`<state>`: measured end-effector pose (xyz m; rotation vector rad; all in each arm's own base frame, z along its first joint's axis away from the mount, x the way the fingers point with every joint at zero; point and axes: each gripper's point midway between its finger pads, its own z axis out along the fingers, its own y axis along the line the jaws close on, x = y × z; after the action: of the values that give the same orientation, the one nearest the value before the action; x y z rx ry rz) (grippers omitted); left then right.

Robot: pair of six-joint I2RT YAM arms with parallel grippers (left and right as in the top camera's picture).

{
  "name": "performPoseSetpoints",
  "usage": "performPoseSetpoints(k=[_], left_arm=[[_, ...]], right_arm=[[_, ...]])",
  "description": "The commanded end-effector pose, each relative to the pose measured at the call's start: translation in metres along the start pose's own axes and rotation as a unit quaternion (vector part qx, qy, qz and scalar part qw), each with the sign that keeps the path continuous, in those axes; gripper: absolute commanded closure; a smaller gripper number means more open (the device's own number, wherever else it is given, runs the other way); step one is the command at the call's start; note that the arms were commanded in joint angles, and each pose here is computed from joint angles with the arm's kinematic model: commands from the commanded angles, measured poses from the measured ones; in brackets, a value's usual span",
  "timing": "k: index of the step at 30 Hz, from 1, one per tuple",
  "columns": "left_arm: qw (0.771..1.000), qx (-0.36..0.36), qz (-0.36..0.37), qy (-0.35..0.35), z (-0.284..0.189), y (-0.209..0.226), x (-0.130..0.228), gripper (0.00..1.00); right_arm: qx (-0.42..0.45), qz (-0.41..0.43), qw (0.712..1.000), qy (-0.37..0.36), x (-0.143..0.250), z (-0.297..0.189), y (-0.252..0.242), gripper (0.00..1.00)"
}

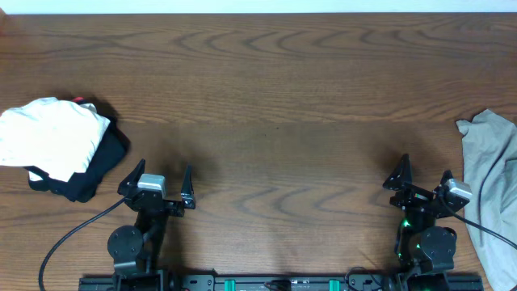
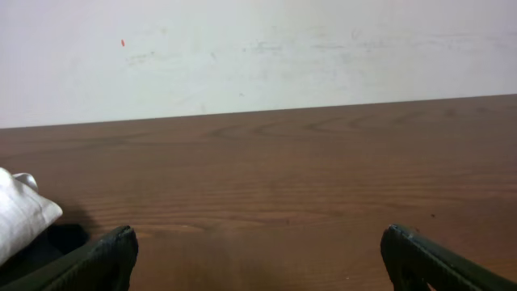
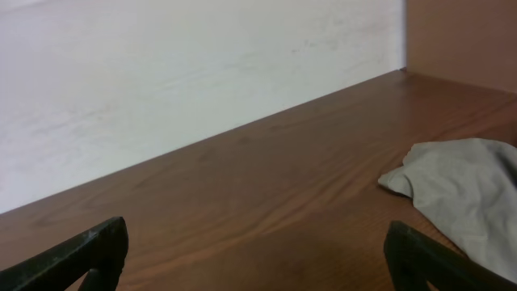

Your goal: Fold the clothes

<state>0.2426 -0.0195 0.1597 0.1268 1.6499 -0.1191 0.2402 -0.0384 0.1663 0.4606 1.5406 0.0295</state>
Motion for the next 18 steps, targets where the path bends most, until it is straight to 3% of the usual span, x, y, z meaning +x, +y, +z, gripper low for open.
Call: performPoseSetpoints(k=[1, 10, 14, 18], left_arm=[[1.0, 0.001, -0.001, 0.021, 0.001, -0.001, 0.016, 0.02], [1.0, 0.003, -0.007, 0.022, 0.001, -0.001, 0.016, 0.02], [0.997, 0.001, -0.078, 0.025, 0.002, -0.001, 0.018, 0.02], [0.991, 0.011, -0.129, 0.026, 0.002, -0.005, 0.017, 0.02]], right_arm=[[0.001, -0.007, 1.0, 0.0, 0.001, 0.0, -0.001, 0.01], [-0.023, -0.007, 1.0, 0.008, 0.003, 0.0, 0.007, 0.01], [-0.083, -0.008, 0.996, 0.032, 0.012, -0.003, 0.027, 0.01], [-0.089, -0.01, 0.995, 0.04, 0.015, -0.004, 0.029, 0.01]])
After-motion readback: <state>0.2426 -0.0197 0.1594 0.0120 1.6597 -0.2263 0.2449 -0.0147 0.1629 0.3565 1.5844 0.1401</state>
